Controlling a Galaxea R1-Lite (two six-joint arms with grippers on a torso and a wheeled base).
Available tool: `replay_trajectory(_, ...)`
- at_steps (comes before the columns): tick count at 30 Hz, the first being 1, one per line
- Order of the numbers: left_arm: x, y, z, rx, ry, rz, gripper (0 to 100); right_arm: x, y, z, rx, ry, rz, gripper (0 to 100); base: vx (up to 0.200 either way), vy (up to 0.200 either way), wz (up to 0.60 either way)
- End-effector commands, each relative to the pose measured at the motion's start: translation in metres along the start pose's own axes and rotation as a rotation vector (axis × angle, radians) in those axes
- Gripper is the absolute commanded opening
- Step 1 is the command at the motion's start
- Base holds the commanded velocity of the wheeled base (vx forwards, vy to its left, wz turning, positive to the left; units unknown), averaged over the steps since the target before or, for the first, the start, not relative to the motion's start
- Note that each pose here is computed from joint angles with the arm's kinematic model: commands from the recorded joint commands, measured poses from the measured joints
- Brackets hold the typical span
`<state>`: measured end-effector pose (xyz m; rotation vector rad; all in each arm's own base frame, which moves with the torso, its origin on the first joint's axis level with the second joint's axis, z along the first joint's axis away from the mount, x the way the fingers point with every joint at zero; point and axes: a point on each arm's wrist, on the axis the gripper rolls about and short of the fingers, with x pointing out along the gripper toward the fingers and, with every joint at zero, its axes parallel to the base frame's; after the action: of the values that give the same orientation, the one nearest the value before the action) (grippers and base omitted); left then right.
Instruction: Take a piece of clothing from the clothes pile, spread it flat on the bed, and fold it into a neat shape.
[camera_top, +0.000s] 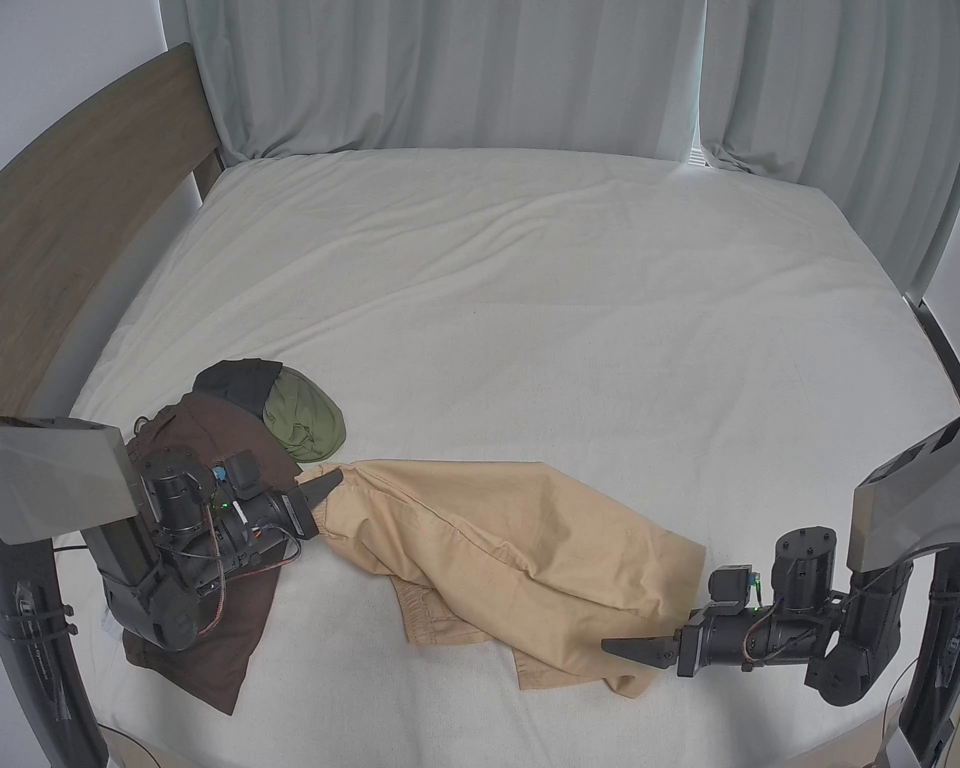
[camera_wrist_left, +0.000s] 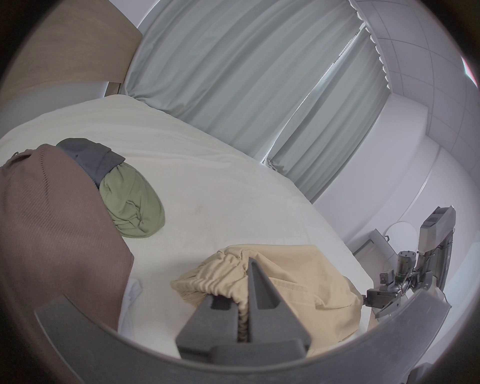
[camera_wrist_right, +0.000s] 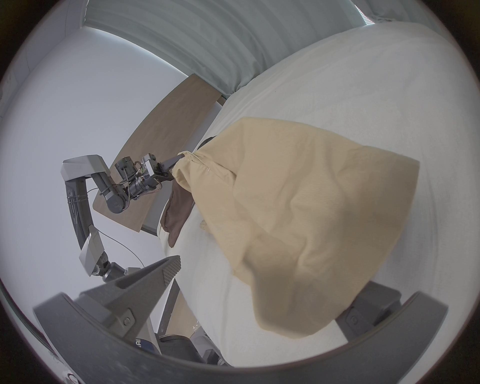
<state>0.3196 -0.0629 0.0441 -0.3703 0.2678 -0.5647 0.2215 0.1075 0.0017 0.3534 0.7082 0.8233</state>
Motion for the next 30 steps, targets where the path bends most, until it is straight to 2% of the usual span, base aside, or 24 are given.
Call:
replay_trajectory(1,0.0,0.0,0.002,0.003,-0.011,-0.006,0,0.001,-0.001,-0.001,0.001,0.001,0.004,100,0.0,0.0,0.0)
replay_trajectory(2,0.0,0.0,0.002,0.003,-0.011,-0.006,0,0.001,-0.001,-0.001,0.001,0.003,0.003,0,0.0,0.0,0.0)
replay_trajectory(17,0.001,-0.001,0.001,0.003,-0.007,-0.009,0,0.002,-0.004,0.007,-0.029,-0.035,-0.004,0,0.0,0.0,0.0)
replay_trajectory(20,0.0,-0.002,0.002,0.005,-0.01,-0.01,0,-0.001,-0.005,0.015,-0.041,-0.074,-0.009,0,0.0,0.0,0.0)
replay_trajectory(21,0.001,-0.001,0.003,0.008,-0.017,-0.011,0,-0.009,-0.005,0.032,-0.065,-0.15,-0.015,0,0.0,0.0,0.0)
replay_trajectory(24,0.002,-0.001,0.004,0.009,-0.02,-0.012,0,-0.015,-0.005,0.044,-0.07,-0.208,-0.014,0,0.0,0.0,0.0)
replay_trajectory(30,0.003,-0.001,0.004,0.009,-0.02,-0.012,0,-0.015,-0.003,0.034,-0.041,-0.162,-0.011,0,0.0,0.0,0.0)
